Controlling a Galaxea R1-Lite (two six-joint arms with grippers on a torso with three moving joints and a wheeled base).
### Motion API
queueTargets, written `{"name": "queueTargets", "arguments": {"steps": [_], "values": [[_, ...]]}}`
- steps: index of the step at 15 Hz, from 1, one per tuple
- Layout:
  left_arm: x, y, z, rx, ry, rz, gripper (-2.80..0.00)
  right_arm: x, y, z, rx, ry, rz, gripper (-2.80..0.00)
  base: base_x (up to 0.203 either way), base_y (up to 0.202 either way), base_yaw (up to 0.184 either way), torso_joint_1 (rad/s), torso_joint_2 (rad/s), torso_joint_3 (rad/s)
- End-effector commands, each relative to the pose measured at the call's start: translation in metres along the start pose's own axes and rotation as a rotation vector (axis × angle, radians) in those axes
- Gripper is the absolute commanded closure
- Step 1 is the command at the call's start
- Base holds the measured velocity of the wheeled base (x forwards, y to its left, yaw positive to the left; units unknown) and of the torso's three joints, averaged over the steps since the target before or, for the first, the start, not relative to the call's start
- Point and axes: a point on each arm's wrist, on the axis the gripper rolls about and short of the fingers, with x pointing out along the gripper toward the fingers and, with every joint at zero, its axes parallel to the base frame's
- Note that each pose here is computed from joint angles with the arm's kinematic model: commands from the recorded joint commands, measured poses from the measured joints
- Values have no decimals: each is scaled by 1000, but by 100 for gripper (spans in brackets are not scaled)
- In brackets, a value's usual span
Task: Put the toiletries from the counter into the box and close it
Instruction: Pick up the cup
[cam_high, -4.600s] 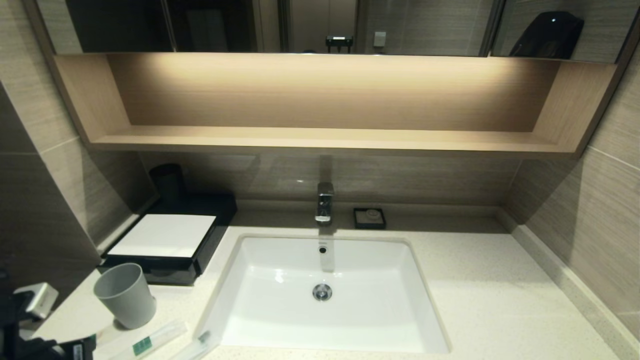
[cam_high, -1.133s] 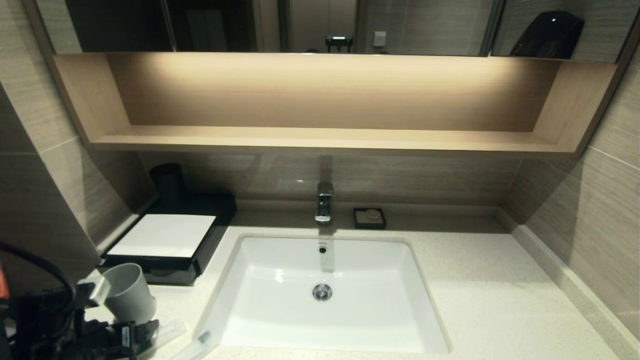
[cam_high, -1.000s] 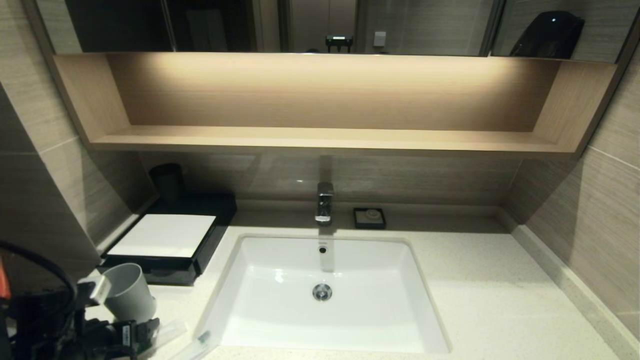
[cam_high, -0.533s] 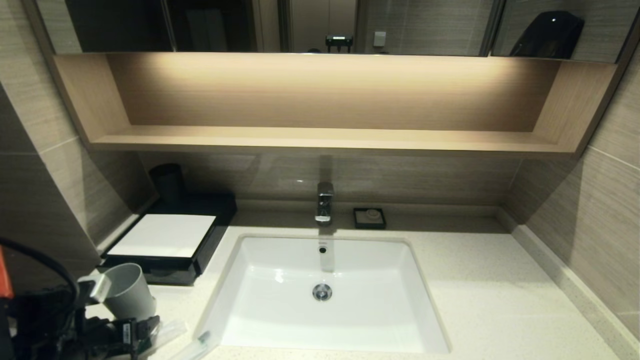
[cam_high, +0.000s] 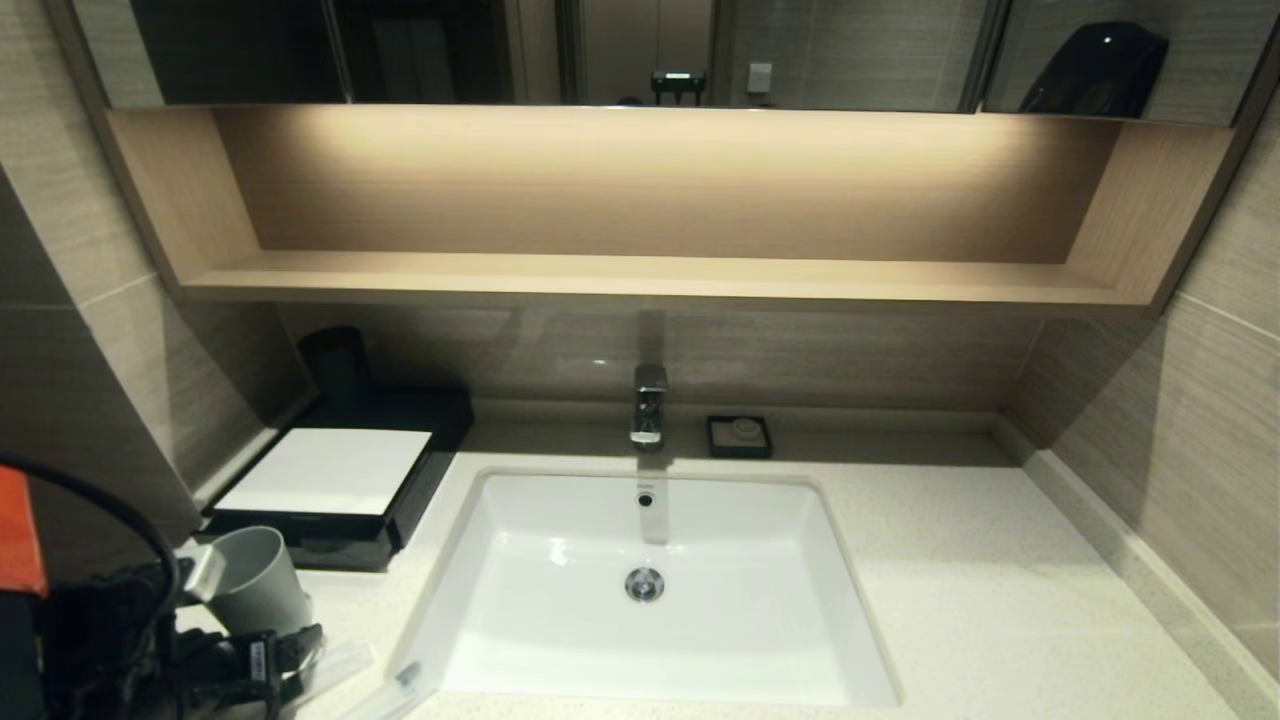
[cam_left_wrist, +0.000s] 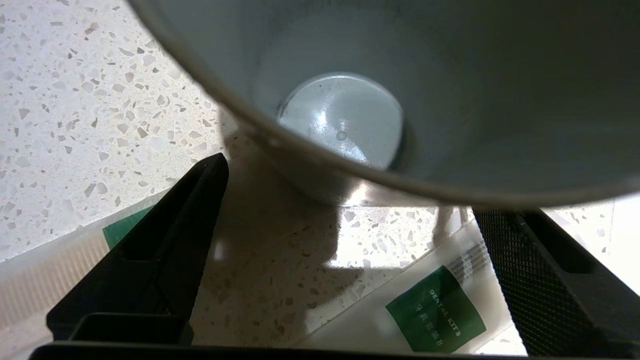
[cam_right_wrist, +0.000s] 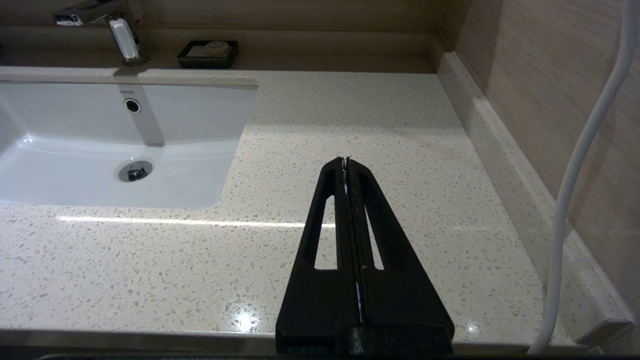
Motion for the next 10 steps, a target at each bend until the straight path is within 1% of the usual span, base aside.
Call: {"name": "queueTargets", "arguments": {"steps": [1,6,10], "values": [[2,0,0,-1,-3,-1,-280,0,0,0,0,0,0,0,0,0,0,0,0,0],[10,1,0,3,-42,1,-280,0,0,0,0,0,0,0,0,0,0,0,0,0],[12,1,-2,3,-35,-1,-280,0,0,0,0,0,0,0,0,0,0,0,0,0]]}}
